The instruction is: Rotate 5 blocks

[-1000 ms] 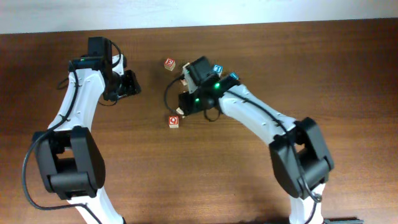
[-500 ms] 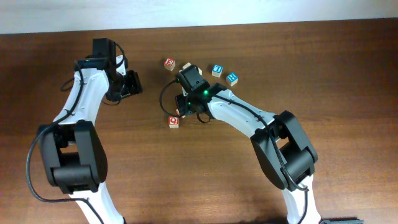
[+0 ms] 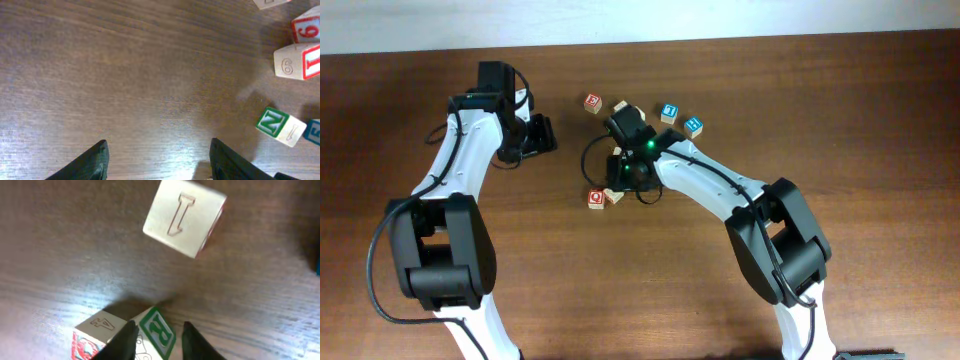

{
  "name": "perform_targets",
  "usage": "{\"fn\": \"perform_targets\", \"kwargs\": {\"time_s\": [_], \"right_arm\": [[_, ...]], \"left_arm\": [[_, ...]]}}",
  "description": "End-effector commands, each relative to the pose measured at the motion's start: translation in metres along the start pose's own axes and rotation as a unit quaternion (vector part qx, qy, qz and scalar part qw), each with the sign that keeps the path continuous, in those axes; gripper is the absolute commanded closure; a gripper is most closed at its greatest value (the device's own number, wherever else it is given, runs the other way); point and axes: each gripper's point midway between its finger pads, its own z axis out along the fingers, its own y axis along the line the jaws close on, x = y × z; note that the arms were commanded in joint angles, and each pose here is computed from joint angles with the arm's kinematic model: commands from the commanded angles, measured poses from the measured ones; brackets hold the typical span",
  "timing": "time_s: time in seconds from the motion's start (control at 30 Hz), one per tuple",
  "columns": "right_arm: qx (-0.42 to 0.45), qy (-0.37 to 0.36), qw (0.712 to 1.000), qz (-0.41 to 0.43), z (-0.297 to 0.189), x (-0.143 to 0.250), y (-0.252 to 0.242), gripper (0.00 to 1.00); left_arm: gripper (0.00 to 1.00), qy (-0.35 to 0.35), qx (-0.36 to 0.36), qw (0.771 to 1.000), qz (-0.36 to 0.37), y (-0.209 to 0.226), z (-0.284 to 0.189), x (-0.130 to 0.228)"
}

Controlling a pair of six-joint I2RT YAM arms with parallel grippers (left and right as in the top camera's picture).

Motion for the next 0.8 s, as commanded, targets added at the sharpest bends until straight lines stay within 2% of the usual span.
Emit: {"fn": "perform_targets", "kwargs": {"time_s": [0.0,0.1,0.13,0.2,0.3,0.37,0.43,0.5,0.57,0.6,0.63,0.7,0.77], "right_arm": [[0.0,0.036,0.999,0.022,0.009,0.016,-0.003,0.6],[0.002,0.034,0.999,0.006,-0.008,0.008,0.005,0.52],[0.017,0.016,0.999,-0.026,-0.023,-0.005,0.006,0.44],[0.026,-0.025,0.995,-0.096,-0.044,-0.033,0.012,0.38],[0.045,-0.092,0.984,-0.148,-0.044,-0.07,0.006,0.37],[0.045,-0.114,0.98,-0.159,-0.021,-0.084,0.004,0.38],[0.063,-0.12,0.983,-0.127,0.002,-0.089,-0.008,0.38],[0.071,-0.12,0.984,-0.112,0.01,-0.089,-0.015,0.38],[0.072,-0.116,0.985,-0.105,0.016,-0.088,-0.018,0.38],[0.073,-0.112,0.987,-0.094,0.019,-0.085,-0.02,0.45],[0.075,-0.106,0.988,-0.087,0.021,-0.082,-0.021,0.58],[0.078,-0.095,0.989,-0.083,0.02,-0.077,-0.023,0.77],[0.088,-0.072,0.992,-0.051,0.009,-0.065,-0.029,0.84]], "left_arm": [[0.38,0.003,-0.004,1.0,-0.003,0.001,0.002,0.0],[0.37,0.004,-0.004,1.0,-0.003,0.001,0.002,0.001],[0.36,0.004,-0.004,1.0,-0.002,-0.001,0.002,0.001],[0.34,0.004,-0.004,1.0,0.0,-0.002,0.002,0.001],[0.3,-0.008,-0.001,1.0,0.001,-0.002,0.002,-0.005],[0.27,-0.033,-0.011,0.999,-0.005,0.009,0.0,-0.019],[0.18,-0.071,-0.039,0.997,-0.018,0.031,-0.005,-0.038],[0.01,-0.083,-0.043,0.995,-0.029,0.043,-0.008,-0.045],[0.01,-0.085,-0.047,0.994,-0.042,0.057,-0.011,-0.047],[0.01,-0.085,-0.048,0.994,-0.045,0.06,-0.011,-0.047],[0.01,-0.086,-0.048,0.994,-0.044,0.059,-0.011,-0.047],[0.01,-0.085,-0.048,0.994,-0.044,0.059,-0.011,-0.047],[0.01,-0.085,-0.048,0.994,-0.044,0.059,-0.011,-0.047]]}}
